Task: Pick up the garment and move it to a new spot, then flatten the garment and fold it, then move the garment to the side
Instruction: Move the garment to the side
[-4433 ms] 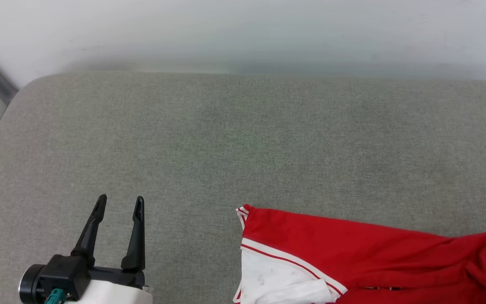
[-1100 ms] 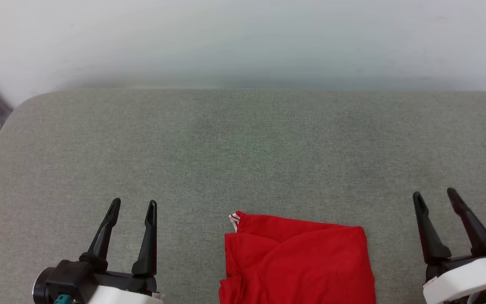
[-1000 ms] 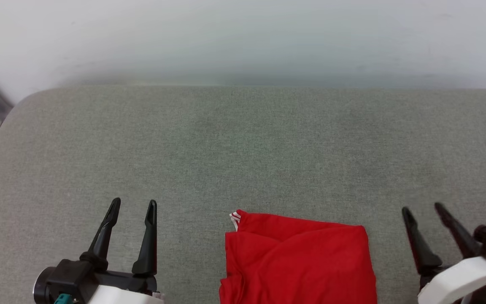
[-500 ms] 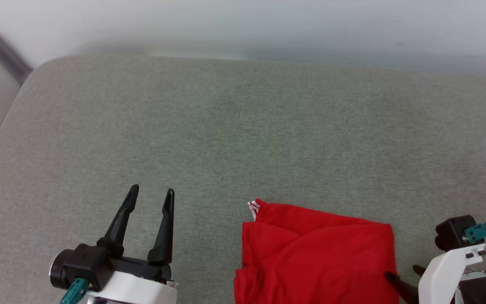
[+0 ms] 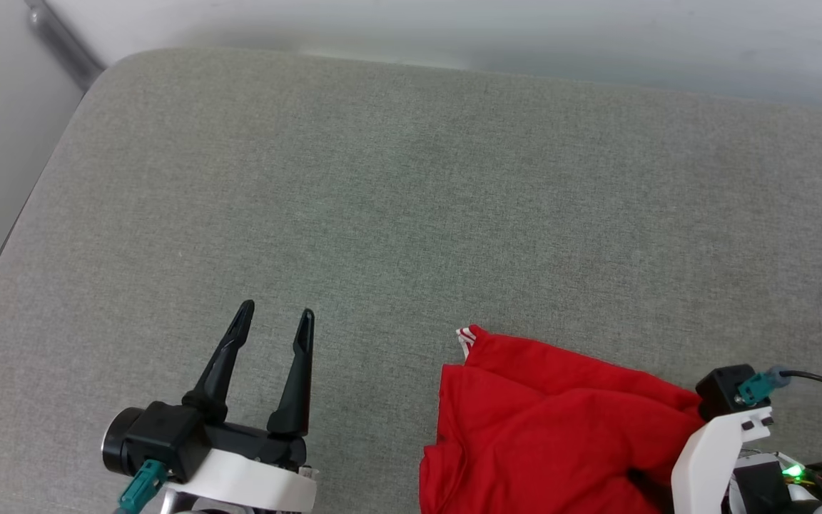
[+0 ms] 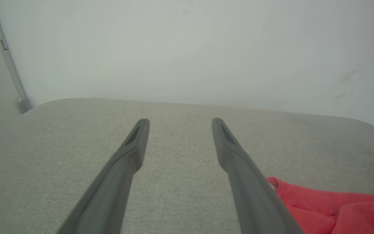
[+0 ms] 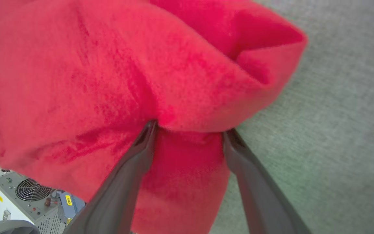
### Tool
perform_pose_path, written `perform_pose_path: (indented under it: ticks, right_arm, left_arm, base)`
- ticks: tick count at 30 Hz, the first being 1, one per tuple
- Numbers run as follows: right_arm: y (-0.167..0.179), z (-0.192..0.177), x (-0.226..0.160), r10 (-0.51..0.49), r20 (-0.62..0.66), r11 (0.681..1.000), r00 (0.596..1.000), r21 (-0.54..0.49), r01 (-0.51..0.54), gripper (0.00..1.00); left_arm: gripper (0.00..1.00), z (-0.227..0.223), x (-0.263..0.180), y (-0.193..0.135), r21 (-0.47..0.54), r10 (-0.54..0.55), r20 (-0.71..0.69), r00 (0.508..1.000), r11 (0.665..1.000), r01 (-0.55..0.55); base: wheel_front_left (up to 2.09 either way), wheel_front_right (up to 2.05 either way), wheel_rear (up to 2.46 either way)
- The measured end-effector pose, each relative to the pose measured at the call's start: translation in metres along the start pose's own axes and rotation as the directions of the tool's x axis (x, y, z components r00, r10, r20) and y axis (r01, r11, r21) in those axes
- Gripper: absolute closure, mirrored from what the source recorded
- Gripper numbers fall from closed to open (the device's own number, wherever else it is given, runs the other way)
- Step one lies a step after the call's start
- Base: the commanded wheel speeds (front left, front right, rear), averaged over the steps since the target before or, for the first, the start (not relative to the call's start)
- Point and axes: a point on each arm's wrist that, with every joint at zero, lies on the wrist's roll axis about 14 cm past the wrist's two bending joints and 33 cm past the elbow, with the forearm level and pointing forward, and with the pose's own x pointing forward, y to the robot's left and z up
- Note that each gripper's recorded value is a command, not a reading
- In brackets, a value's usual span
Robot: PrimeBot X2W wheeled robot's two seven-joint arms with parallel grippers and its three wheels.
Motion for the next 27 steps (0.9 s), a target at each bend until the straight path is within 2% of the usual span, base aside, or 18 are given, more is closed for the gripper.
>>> perform_pose_path:
  ticks: [1, 2, 8, 12, 14, 20, 24, 27]
  right_arm:
    - [0.001, 0.0, 0.003, 0.003, 0.0, 1.0, 1.0, -0.004, -0.003, 0.71]
    - [0.001, -0.001, 0.005, 0.005, 0.001, 1.0, 1.0, -0.006, -0.005, 1.0]
    - [-0.004, 0.008, 0.005, -0.029, 0.049, 0.992, 0.998, -0.12, 0.035, 1.0]
    - [-0.019, 0.026, -0.008, -0.097, 0.122, 0.966, 0.988, -0.226, 0.123, 1.0]
    - [-0.037, 0.034, -0.021, -0.162, 0.15, 0.935, 0.975, -0.292, 0.2, 1.0]
    - [-0.092, 0.029, -0.061, -0.345, 0.152, 0.812, 0.926, -0.446, 0.376, 1.0]
    - [-0.139, 0.022, -0.093, -0.471, 0.145, 0.743, 0.87, -0.465, 0.48, 1.0]
    - [-0.172, 0.014, -0.113, -0.545, 0.131, 0.715, 0.828, -0.442, 0.541, 1.0]
  left_arm:
    - [0.0, -0.001, 0.0, 0.0, 0.001, -0.001, -0.004, 1.0, 1.0, 0.001]
    - [0.0, -0.002, 0.0, -0.001, 0.003, -0.004, -0.007, 1.0, 1.0, 0.004]
    - [0.0, -0.005, 0.004, -0.009, -0.005, -0.03, -0.012, 0.999, 1.0, 0.03]
    - [0.0, -0.004, 0.011, -0.023, -0.022, -0.072, 0.0, 0.997, 0.997, 0.072]
    - [0.0, -0.002, 0.018, -0.03, -0.029, -0.096, 0.015, 0.995, 0.995, 0.096]
    - [0.0, -0.005, 0.04, -0.075, -0.034, -0.235, 0.03, 0.971, 0.971, 0.236]
    - [0.0, -0.006, 0.058, -0.122, -0.06, -0.369, 0.059, 0.928, 0.926, 0.372]
    - [0.0, -0.011, 0.069, -0.151, -0.079, -0.445, 0.072, 0.893, 0.89, 0.45]
  base:
    - [0.0, 0.0, 0.0]
    - [0.0, 0.0, 0.0]
    - [0.0, 0.0, 0.0]
    - [0.0, 0.0, 0.0]
    - [0.0, 0.0, 0.0]
    - [0.0, 0.0, 0.0]
    - [0.0, 0.0, 0.0]
    - [0.0, 0.0, 0.0]
